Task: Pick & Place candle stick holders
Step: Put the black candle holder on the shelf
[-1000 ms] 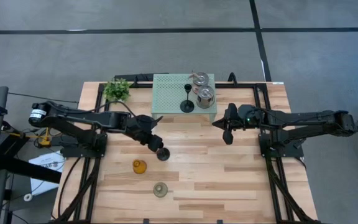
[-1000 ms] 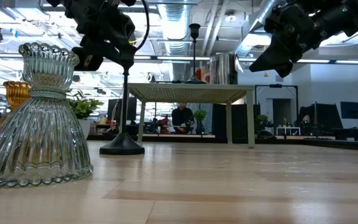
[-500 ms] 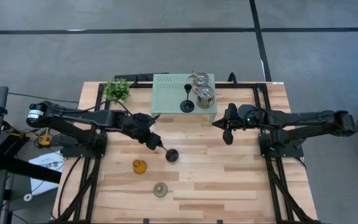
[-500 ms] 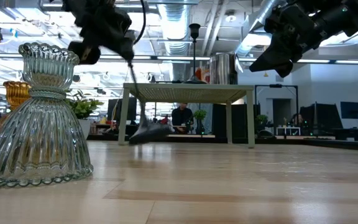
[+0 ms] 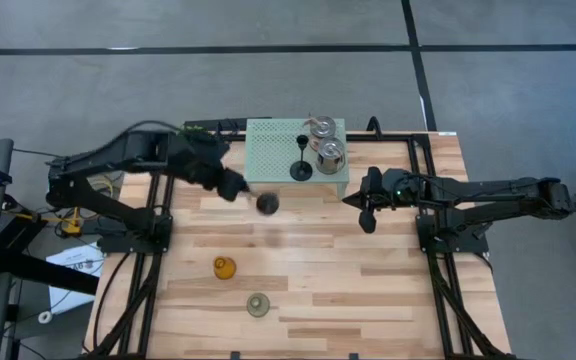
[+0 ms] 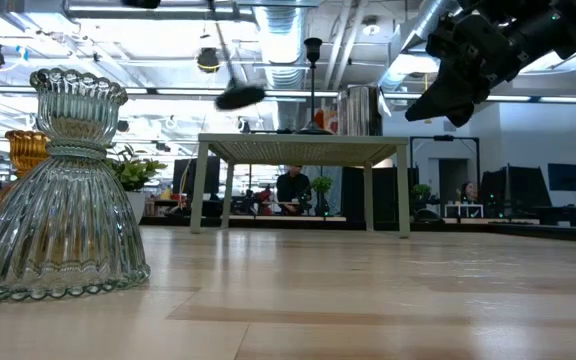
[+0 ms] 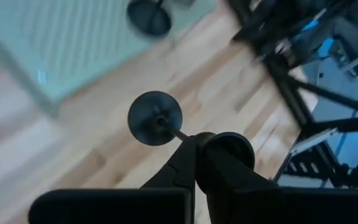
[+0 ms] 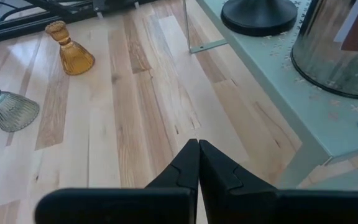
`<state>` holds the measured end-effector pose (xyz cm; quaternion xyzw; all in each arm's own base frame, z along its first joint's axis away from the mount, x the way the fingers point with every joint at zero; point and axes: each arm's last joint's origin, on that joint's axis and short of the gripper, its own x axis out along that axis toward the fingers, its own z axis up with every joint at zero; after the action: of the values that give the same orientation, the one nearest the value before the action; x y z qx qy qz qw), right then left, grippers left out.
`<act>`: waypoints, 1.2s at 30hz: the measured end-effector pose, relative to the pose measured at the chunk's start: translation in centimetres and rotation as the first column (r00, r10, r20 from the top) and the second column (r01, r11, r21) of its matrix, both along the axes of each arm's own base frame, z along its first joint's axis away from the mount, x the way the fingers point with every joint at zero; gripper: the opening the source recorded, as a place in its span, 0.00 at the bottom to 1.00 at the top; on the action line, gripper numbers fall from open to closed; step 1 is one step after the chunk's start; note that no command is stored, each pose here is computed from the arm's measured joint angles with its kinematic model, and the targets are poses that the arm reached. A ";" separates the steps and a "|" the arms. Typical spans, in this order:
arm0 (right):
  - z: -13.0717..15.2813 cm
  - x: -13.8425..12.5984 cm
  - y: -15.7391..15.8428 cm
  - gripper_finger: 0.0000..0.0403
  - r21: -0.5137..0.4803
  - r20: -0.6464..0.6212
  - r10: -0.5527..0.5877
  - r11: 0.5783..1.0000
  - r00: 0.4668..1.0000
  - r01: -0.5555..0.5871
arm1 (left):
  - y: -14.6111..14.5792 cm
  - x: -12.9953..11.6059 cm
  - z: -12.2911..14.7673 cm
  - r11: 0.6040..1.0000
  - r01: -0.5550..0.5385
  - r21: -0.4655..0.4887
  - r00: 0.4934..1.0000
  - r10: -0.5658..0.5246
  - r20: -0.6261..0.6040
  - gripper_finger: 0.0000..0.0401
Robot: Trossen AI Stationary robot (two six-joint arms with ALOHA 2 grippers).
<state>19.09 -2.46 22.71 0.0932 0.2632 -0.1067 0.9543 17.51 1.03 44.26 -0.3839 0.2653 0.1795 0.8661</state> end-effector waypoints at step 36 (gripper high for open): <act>-0.4 -0.2 0.0 0.00 0.004 -0.043 0.001 1.000 0.999 -0.001 | 16.2 4.5 4.4 0.971 -0.041 0.236 0.966 0.099 -0.240 0.02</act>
<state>18.86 -2.43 22.36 0.0924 0.2841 -0.1076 0.9482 22.01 17.21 48.63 -0.2647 0.3361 0.2865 0.8572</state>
